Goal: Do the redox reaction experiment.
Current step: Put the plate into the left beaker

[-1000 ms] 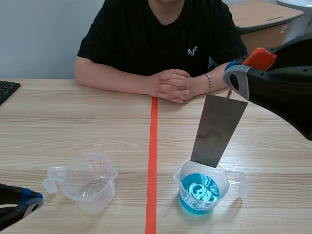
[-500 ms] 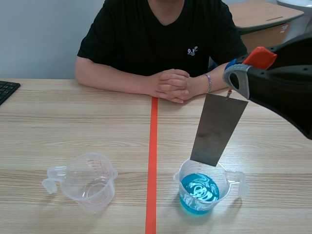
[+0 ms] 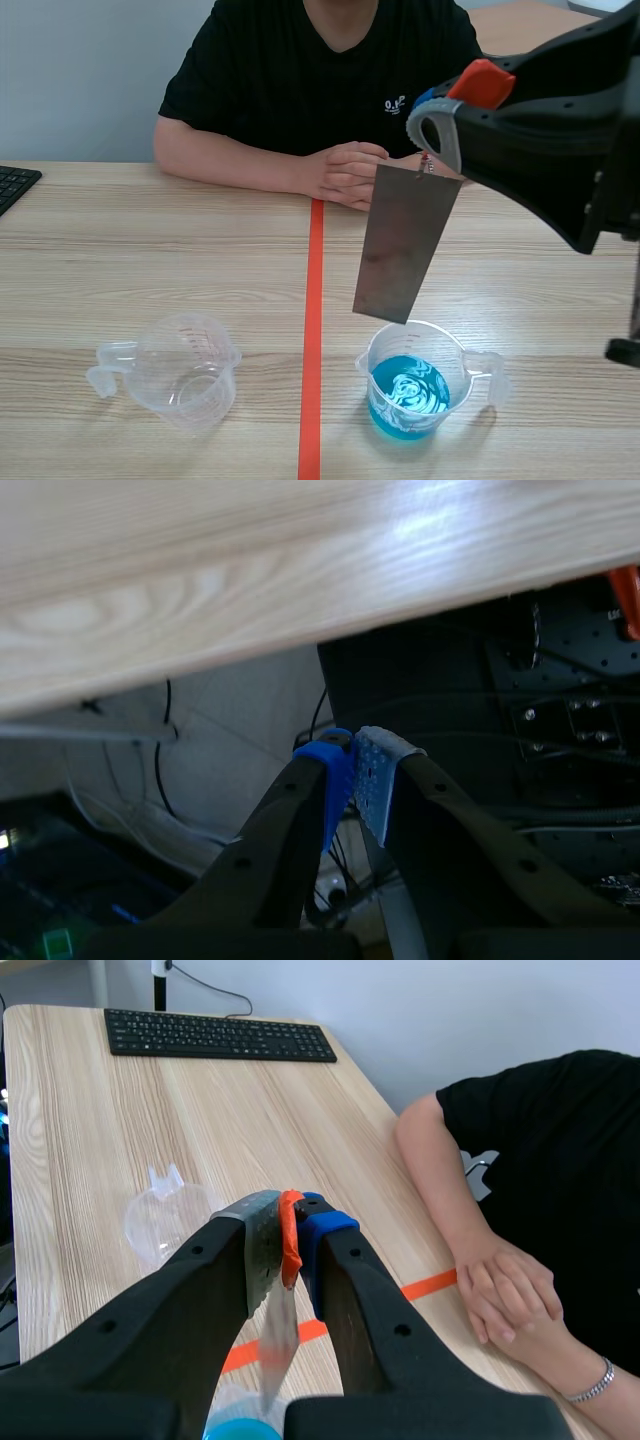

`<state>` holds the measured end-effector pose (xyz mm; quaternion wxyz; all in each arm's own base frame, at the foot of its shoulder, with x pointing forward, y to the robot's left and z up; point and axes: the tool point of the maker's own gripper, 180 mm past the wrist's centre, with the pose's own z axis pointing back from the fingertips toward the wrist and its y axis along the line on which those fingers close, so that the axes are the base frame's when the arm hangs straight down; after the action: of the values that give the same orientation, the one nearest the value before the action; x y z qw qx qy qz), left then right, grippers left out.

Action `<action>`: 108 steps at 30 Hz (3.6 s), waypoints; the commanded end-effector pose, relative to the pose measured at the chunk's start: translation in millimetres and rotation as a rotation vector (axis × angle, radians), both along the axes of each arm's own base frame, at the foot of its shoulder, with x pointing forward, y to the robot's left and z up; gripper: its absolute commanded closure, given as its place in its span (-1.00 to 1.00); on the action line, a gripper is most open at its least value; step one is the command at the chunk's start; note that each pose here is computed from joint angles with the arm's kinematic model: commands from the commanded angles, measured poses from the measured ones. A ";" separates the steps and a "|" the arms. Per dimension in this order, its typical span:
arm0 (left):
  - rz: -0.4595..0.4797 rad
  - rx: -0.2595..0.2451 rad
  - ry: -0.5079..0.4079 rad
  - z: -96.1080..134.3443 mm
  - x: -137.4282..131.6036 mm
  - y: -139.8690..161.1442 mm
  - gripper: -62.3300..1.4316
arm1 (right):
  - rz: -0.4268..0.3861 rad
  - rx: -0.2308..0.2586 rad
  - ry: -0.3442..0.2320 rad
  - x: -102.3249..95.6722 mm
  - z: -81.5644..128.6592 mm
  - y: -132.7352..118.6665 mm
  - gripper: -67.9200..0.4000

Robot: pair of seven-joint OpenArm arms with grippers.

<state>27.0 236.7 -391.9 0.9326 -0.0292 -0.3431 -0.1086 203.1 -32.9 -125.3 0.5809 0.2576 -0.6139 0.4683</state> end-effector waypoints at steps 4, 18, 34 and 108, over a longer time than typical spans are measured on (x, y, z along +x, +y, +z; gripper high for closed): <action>0.011 0.000 0.022 -4.9 -12.4 -7.2 0.82 | 0.024 0.026 -0.041 2.3 13.5 12.4 0.94; 0.072 -0.007 0.088 -16.2 -28.5 -11.8 0.82 | 0.068 0.072 -0.110 13.8 34.8 42.1 0.94; 0.076 0.000 0.119 -21.7 -27.1 -10.5 0.82 | 0.148 0.113 -0.058 23.1 29.6 89.7 0.94; 0.087 0.027 0.147 -26.2 -26.4 -5.5 -1.00 | 0.225 -0.046 0.102 34.0 -103.7 175.4 0.94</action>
<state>-1.6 235.1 -420.9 0.9613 -0.0040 -0.2663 -0.0703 233.6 141.6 -240.3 0.5731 0.3345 -0.5251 0.5329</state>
